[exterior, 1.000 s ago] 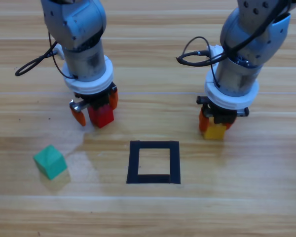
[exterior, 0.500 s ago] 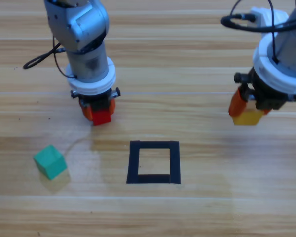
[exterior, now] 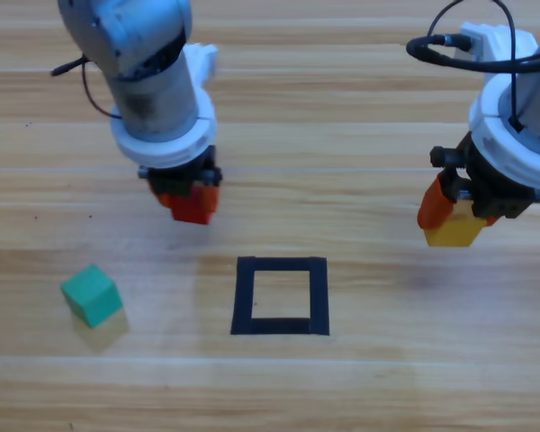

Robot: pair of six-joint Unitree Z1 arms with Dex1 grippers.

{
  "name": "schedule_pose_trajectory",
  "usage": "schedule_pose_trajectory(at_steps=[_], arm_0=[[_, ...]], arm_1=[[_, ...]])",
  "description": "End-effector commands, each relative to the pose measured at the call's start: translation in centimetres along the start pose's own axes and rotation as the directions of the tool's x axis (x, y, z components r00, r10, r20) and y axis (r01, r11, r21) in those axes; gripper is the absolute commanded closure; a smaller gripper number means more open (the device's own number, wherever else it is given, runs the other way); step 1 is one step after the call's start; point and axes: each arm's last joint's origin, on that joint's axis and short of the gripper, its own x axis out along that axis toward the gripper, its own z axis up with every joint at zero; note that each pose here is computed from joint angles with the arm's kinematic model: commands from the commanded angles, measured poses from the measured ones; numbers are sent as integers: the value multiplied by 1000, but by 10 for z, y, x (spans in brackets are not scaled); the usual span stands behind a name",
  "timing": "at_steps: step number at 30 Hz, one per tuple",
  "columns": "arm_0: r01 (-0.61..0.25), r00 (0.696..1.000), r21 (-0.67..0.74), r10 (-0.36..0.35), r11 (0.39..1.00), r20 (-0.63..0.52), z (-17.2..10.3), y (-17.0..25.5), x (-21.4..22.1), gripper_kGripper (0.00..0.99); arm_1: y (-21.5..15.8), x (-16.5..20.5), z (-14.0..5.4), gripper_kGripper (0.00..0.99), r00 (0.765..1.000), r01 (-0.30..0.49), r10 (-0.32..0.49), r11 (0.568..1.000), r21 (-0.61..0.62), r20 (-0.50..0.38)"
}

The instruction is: Stack the blocks in the rectangular block: red at the bottom, yellow in the middle, green on top

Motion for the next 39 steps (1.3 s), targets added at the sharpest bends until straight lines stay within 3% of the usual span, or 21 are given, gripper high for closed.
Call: schedule_pose_trajectory(at_steps=[1, 7, 13, 22, 39], arm_0=[[44, 996, 245, -24, 969, -85, -42, -55, 8, 970], [41, 990, 308, 4, 951, -143, -47, -83, 20, 990], [59, 992, 183, -37, 981, -121, -42, -94, 8, 990], [12, 994, -52, -18, 999, -110, -52, -101, 7, 990], [-12, 995, -161, -5, 987, -104, -71, -107, 20, 990]], arm_1=[[1, 0, -13, 975, 999, -7, 6, 1000, -22, -44], [0, 1, -15, 975, 998, -14, 13, 1000, -23, -57], [2, 2, -13, 975, 998, -13, 12, 999, -29, -58], [1, 4, -14, 975, 998, -12, 9, 999, -37, -68], [1, 6, -14, 975, 998, 0, -3, 999, -48, -64]])
